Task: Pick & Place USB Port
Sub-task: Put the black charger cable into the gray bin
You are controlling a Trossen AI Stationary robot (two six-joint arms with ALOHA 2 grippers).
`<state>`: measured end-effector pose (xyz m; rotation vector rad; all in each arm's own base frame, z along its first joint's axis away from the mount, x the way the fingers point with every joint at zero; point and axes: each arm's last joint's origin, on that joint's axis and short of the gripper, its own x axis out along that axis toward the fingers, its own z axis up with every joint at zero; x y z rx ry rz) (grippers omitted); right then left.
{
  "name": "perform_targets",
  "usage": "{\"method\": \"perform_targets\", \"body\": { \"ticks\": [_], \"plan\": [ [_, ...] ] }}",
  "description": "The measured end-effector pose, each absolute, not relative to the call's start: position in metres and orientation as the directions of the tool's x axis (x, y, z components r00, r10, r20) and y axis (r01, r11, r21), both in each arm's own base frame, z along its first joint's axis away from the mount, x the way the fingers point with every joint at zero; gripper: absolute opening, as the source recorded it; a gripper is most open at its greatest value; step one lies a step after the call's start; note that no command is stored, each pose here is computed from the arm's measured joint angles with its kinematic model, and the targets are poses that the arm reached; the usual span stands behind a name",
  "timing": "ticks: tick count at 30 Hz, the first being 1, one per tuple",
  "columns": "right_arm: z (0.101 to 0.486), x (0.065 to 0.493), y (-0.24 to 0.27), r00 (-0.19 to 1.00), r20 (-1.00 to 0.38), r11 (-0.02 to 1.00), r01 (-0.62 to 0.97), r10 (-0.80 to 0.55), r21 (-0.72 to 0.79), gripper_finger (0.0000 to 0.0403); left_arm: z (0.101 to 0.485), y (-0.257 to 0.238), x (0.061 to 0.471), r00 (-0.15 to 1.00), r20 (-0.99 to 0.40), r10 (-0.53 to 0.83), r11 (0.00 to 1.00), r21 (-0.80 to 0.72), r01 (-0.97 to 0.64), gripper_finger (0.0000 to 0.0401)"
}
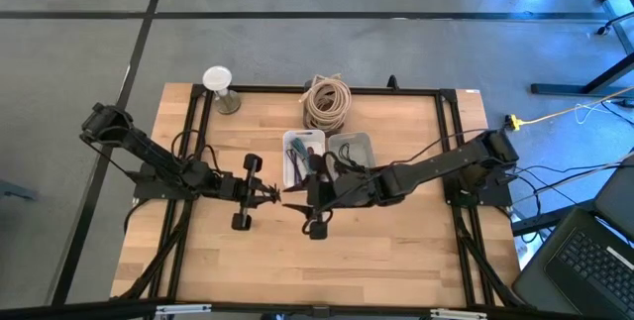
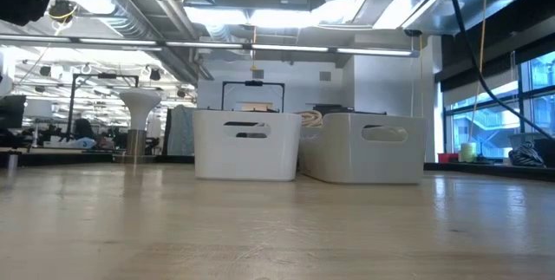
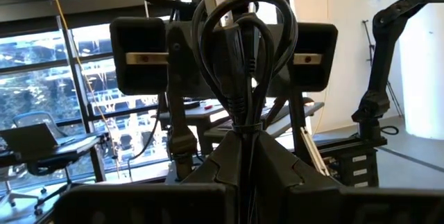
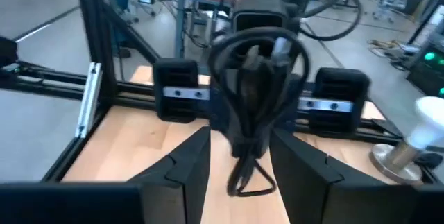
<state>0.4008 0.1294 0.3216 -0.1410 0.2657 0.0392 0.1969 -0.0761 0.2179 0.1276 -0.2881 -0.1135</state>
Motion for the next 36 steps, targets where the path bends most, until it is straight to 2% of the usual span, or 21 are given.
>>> {"method": "perform_targets", "body": {
  "ticks": [9, 28, 31, 35, 36],
  "plan": [
    [0.326, 0.407, 0.12, 0.977, -0.208, 0.991, -0.078, 0.055, -0.107, 0.0151, 0.218, -0.076, 0.197, 0.951, 0.274, -0.14, 0.984, 0.145, 0.103, 0.0014],
    [0.304, 0.429, 0.113, 0.979, -0.193, 0.993, -0.081, 0.063, -0.091, 0.0149, 0.218, -0.076, 0.197, 0.945, 0.277, -0.173, 0.979, 0.155, 0.133, 0.0014],
    [0.304, 0.429, 0.111, 0.98, -0.191, 0.993, -0.078, 0.06, -0.09, 0.0127, 0.218, -0.076, 0.197, 0.945, 0.28, -0.168, 0.98, 0.154, 0.128, 0.0014],
    [0.305, 0.429, 0.111, 0.98, -0.192, 0.992, -0.079, 0.059, -0.096, 0.0042, 0.218, -0.076, 0.197, 0.945, 0.28, -0.171, 0.979, 0.155, 0.132, 0.0014],
    [0.305, 0.429, 0.111, 0.979, -0.193, 0.992, -0.08, 0.06, -0.102, 0.0035, 0.218, -0.076, 0.197, 0.944, 0.28, -0.173, 0.979, 0.156, 0.133, 0.0014]
  ]
}}
